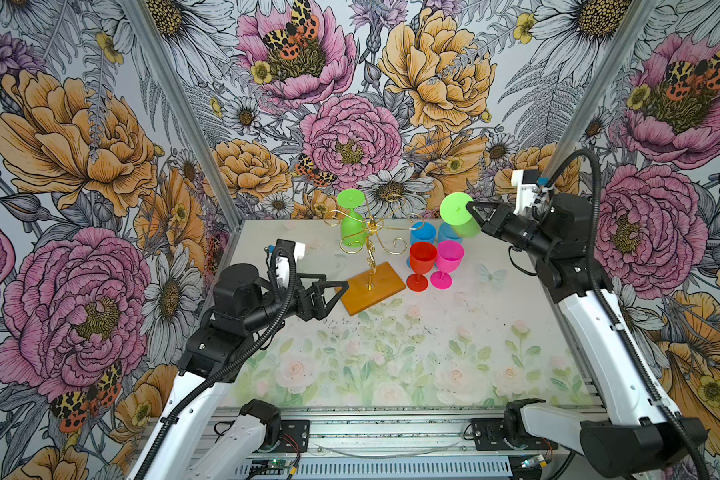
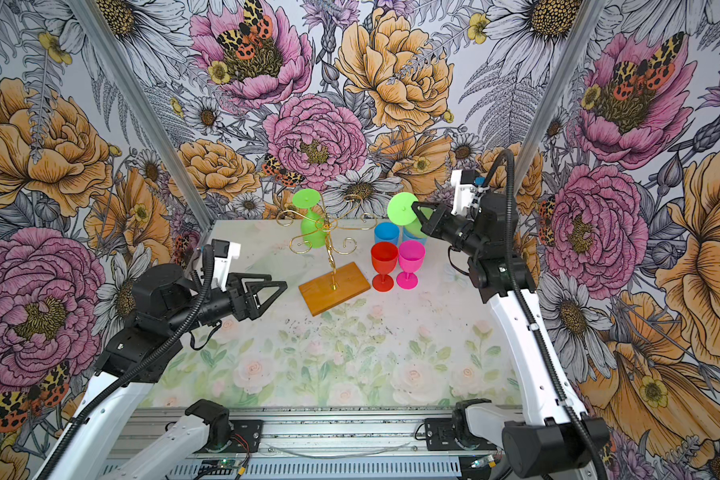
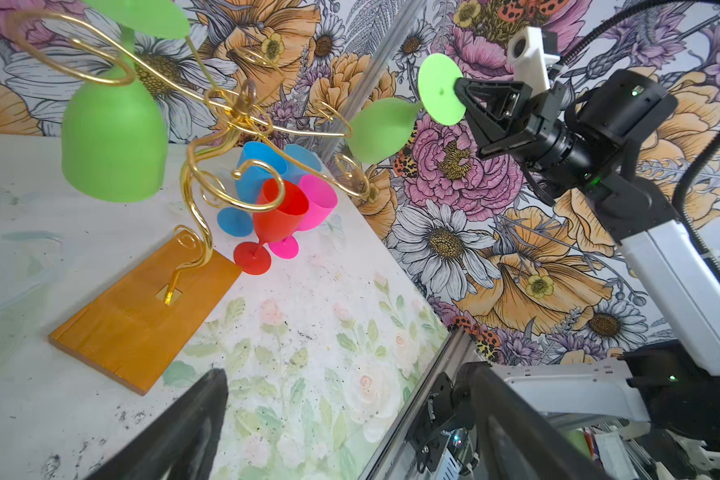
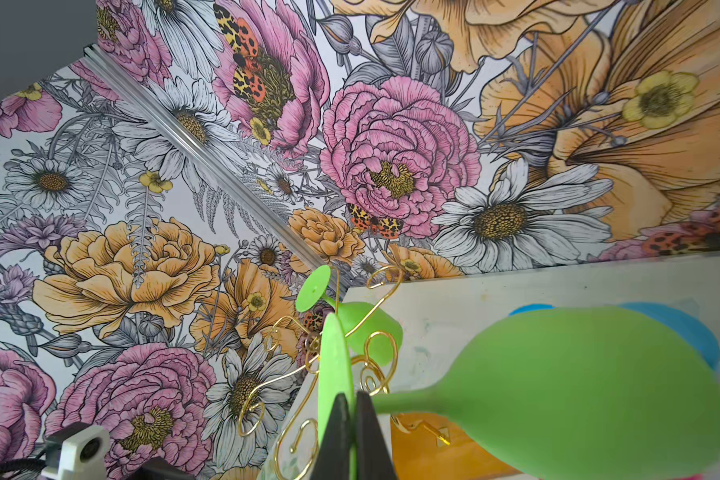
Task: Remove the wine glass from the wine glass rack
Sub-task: 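Lift the green glass off the rack hook with the right gripper, then pull the green glass back toward the left gripper while the left arm reaches in, then close the left gripper on the green glass foot while the right gripper holds it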
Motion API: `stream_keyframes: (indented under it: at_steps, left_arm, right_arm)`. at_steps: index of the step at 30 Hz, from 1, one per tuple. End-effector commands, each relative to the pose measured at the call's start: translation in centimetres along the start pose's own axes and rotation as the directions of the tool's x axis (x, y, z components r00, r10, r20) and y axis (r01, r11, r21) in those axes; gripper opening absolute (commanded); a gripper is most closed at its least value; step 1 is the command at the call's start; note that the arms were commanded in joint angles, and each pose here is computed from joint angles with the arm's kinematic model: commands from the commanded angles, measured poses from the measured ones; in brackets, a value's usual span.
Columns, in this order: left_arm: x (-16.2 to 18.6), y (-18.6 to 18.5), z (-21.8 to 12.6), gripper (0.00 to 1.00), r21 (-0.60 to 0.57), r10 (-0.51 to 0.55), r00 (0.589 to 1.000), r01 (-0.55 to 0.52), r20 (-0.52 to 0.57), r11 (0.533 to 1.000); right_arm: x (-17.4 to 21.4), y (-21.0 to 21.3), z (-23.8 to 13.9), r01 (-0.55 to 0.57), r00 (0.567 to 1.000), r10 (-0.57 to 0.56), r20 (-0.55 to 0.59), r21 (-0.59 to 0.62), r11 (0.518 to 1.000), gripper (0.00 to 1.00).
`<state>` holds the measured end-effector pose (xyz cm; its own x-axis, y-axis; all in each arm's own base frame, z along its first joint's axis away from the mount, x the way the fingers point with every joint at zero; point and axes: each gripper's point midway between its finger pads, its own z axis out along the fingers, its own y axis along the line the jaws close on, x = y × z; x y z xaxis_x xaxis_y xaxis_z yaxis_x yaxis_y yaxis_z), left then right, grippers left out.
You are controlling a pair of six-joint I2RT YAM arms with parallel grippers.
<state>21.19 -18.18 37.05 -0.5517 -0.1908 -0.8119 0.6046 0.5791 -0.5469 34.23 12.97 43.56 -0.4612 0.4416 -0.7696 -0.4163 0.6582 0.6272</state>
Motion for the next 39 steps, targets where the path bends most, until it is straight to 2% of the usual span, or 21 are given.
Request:
stream_keyframes:
  at_steps: [1, 4, 10, 16, 22, 33, 39]
  left_arm:
    - [-1.8, -1.1, 0.3, 0.9, 0.006, -0.01, 0.996, 0.01, 0.09, 1.0]
    - [-1.5, -2.0, 1.2, 0.85, 0.054, -0.062, 0.994, 0.058, 0.089, 0.997]
    - [1.5, -2.6, 3.8, 0.8, 0.089, -0.11, 0.994, 0.11, -0.005, 0.99]
    - [6.0, -3.2, 6.3, 0.75, 0.133, -0.186, 0.978, 0.197, -0.093, 0.971]
    - [8.4, -3.1, 7.9, 0.61, 0.199, -0.285, 0.953, 0.301, -0.105, 0.933]
    - [8.3, -5.5, 7.6, 0.56, 0.334, -0.285, 0.951, 0.309, -0.12, 0.891]
    - [9.3, -6.2, 7.7, 0.56, 0.377, -0.279, 0.942, 0.331, -0.185, 0.865]
  right_arm:
    - [4.1, -1.7, -2.3, 0.01, 0.999, -0.004, -0.046, 0.123, 0.992, 0.0]
    - [8.5, 0.1, -3.5, 0.032, 0.99, -0.025, -0.138, 0.051, 0.998, 0.0]
    - [17.1, 2.0, -4.3, 0.007, 0.946, -0.016, -0.324, -0.028, 1.0, 0.0]
    - [21.1, 4.9, -4.1, 0.049, 0.89, -0.116, -0.441, -0.161, 0.986, 0.0]
    - [22.1, 6.7, -3.8, 0.048, 0.871, -0.163, -0.463, -0.25, 0.967, 0.0]
    - [22.5, 8.1, -3.1, 0.016, 0.875, -0.178, -0.451, -0.339, 0.941, 0.0]
    - [21.8, 9.4, -2.7, 0.0, 0.891, -0.179, -0.417, -0.393, 0.919, 0.0]
